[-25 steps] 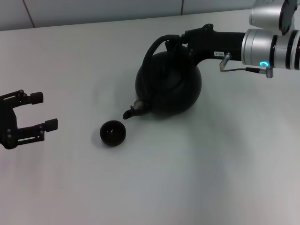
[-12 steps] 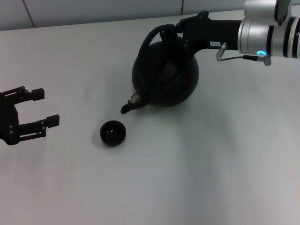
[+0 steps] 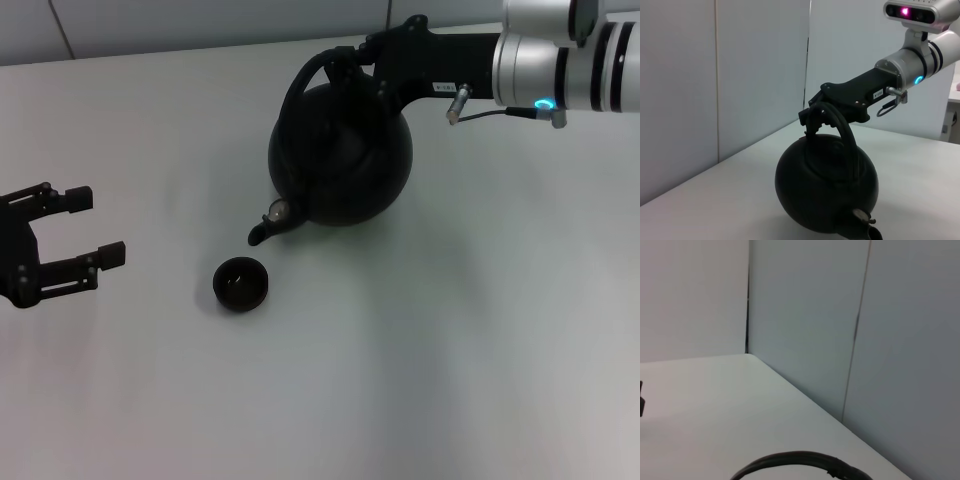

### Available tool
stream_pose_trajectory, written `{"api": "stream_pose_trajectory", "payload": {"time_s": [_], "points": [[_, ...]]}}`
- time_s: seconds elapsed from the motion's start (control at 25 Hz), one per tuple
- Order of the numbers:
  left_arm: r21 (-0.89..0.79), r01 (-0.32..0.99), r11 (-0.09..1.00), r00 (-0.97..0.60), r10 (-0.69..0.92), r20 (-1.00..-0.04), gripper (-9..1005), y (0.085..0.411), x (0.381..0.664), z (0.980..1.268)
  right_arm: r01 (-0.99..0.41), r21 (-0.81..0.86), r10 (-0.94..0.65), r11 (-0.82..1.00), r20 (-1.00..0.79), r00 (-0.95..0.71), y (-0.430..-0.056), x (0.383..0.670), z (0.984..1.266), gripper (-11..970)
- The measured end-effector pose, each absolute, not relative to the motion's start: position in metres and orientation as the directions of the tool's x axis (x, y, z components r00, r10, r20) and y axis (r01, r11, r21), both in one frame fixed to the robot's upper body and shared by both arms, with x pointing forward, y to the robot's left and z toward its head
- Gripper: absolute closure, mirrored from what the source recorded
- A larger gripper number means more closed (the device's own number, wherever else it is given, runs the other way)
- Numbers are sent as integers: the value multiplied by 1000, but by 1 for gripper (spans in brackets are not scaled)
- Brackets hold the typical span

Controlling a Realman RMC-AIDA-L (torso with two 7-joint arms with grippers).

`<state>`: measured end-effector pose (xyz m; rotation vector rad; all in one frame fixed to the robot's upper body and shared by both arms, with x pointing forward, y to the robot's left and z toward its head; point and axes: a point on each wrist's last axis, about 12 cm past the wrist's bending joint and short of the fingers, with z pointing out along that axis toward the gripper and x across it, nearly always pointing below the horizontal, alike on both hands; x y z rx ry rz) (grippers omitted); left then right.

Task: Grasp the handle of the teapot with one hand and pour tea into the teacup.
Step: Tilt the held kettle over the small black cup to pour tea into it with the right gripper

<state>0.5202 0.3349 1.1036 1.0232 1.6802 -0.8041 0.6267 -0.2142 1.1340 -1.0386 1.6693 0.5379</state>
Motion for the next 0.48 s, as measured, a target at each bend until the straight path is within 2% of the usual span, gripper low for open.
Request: {"api": "stream_pose_trajectory", "payload": {"time_s": [0.48], "points": [[-51, 901, 431, -180, 263, -948, 212, 336, 519, 1102, -857, -196, -420, 476, -907, -26, -199, 629, 1139, 820]]}}
